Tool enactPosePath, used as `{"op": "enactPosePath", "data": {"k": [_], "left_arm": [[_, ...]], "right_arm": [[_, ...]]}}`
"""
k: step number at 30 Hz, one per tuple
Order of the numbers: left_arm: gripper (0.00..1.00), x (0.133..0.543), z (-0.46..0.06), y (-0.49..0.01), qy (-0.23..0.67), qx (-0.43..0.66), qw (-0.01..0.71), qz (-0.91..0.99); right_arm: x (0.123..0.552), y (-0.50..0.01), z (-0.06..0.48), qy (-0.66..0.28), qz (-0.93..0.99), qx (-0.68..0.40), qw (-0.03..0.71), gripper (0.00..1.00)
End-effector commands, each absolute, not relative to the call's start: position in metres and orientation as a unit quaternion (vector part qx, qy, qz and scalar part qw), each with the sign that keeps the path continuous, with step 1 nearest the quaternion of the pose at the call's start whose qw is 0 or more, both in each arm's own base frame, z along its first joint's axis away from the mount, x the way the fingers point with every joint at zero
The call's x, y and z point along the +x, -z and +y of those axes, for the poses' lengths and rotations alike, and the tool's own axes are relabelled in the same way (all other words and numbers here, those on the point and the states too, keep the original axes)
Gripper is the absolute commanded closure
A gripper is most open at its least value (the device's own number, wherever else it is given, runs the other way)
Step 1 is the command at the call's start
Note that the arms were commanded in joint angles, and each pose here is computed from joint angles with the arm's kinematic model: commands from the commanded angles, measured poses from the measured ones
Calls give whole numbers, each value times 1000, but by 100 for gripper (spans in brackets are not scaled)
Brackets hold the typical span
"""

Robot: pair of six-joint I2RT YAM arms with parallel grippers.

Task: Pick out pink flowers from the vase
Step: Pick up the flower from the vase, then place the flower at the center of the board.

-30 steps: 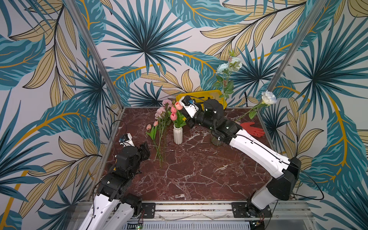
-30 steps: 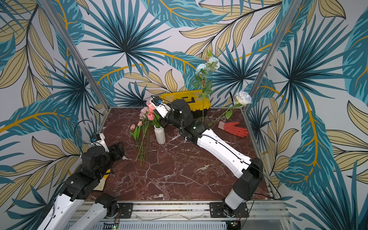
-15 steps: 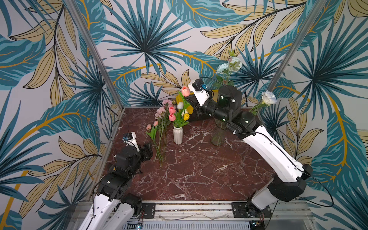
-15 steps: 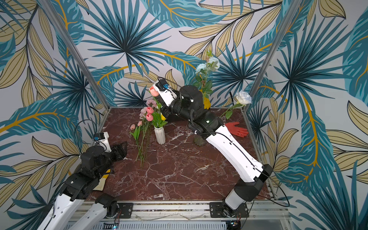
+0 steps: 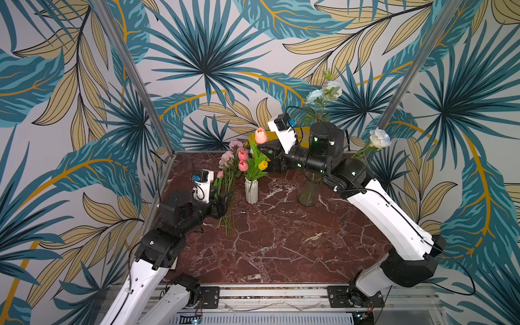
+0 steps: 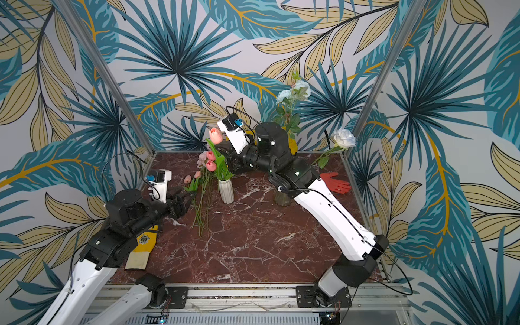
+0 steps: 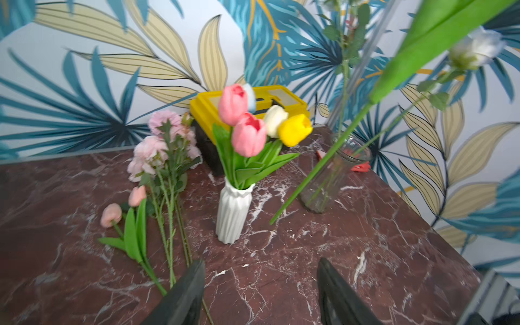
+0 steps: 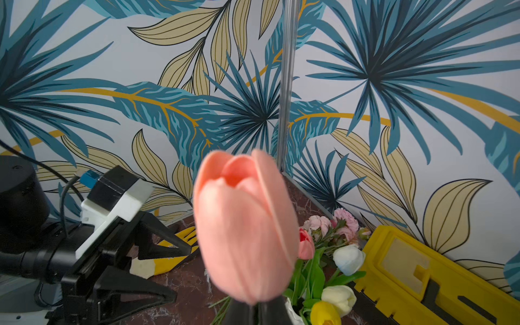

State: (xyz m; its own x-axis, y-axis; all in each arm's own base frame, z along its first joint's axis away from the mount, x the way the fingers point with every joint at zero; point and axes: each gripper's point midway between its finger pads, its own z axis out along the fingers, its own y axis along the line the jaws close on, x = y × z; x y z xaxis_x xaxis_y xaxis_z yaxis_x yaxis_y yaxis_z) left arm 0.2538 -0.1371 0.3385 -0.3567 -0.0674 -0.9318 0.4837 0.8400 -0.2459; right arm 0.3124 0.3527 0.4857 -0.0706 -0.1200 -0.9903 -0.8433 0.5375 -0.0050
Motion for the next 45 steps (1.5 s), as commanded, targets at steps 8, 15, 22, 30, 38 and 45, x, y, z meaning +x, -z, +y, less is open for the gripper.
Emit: {"op": "enactPosePath", "data": {"k": [8, 15, 22, 30, 38, 45], "left_arm": [[36, 234, -156, -364, 220, 285, 652, 667], [34, 254, -123, -385, 116, 230, 705, 661], [34, 261, -115, -389, 55, 250, 713, 653], [45, 286, -121, -376, 51, 249, 689, 679], [73, 298, -130, -373, 75, 244, 681, 686], [100, 300, -141, -375, 99, 257, 676, 683]], "right_arm": [[310, -506, 388, -430, 613, -343, 568, 100], [319, -531, 403, -443, 614, -345, 555, 100], [318, -515, 407, -437, 599, -366, 562, 100], [315, -496, 418, -463, 594, -390, 530, 100], [319, -487, 415, -458, 600, -394, 524, 100], [327, -482, 412, -458, 609, -385, 521, 100]]}}
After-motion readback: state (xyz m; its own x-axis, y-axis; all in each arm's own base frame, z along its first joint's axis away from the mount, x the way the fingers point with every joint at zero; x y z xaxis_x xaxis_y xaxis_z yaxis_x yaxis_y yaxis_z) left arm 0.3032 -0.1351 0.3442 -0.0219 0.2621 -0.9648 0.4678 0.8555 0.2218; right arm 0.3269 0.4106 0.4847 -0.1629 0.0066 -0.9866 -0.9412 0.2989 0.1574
